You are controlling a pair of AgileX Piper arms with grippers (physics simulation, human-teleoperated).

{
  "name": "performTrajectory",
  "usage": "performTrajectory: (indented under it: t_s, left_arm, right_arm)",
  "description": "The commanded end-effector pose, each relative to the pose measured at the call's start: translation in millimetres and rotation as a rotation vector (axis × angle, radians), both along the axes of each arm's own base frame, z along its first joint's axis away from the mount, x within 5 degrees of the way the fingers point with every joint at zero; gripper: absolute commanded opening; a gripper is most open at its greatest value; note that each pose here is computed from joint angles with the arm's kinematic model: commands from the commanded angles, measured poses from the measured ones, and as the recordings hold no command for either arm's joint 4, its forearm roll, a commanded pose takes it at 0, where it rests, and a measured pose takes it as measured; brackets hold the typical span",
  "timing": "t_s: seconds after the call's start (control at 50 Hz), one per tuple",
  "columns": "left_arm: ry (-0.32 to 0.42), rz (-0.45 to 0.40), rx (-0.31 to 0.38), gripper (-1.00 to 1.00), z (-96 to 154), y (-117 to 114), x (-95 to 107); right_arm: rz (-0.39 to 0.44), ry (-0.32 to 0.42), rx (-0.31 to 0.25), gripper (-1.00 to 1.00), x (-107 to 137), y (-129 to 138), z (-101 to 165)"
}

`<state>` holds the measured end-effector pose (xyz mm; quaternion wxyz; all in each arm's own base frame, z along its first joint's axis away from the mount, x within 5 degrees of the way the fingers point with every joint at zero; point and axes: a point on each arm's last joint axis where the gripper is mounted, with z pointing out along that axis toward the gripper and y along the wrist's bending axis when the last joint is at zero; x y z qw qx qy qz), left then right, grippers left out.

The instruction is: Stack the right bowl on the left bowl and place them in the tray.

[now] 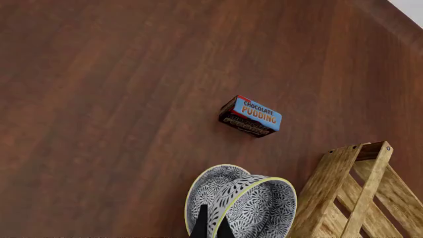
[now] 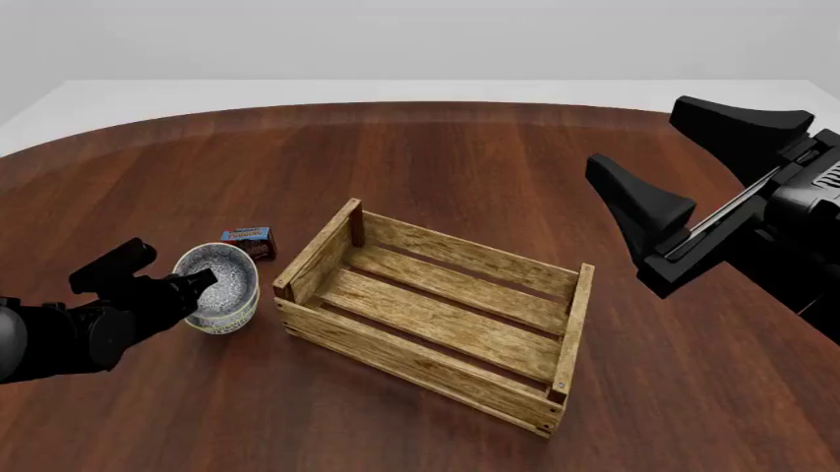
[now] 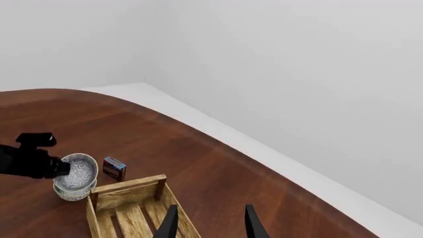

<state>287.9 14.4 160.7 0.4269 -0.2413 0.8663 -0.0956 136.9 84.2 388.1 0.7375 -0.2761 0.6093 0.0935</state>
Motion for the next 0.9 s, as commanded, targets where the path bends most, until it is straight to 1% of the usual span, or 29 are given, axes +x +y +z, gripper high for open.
performTrajectory:
  t_s: [0.02, 0.18, 0.46, 0.72, 0.74, 0.9]
  left_arm:
    - [0.008, -0.021, 0.019, -1.00, 4.3, -1.3, -1.6]
    - [0.019, -0.011, 0.029, -1.00, 1.8, 3.9, -1.3]
    - [0.021, -0.005, 0.029, -1.00, 1.1, 5.7, -4.3]
    - [0.027, -0.003, 0.032, -1.00, 0.1, 7.3, -2.4]
    - [0.026, -0.003, 0.033, 1.00, 0.5, 7.6, -2.6]
    - [0.015, -0.003, 0.036, 1.00, 7.5, 7.7, -5.9]
  right_arm:
    - [-0.001, 0.002, 0.000, 1.00, 1.1, 0.4, -0.3]
    - [0.000, 0.001, 0.001, 1.00, 0.0, -0.1, 0.1]
    - [0.002, 0.000, 0.001, 1.00, -1.1, -0.3, 0.4]
    - [0.003, 0.000, -0.001, 1.00, -1.6, -0.4, 0.2]
    - [0.004, 0.000, -0.001, 1.00, -1.8, -0.5, 0.2]
    - [0.005, -0.003, 0.001, 1.00, -3.4, -1.2, 1.0]
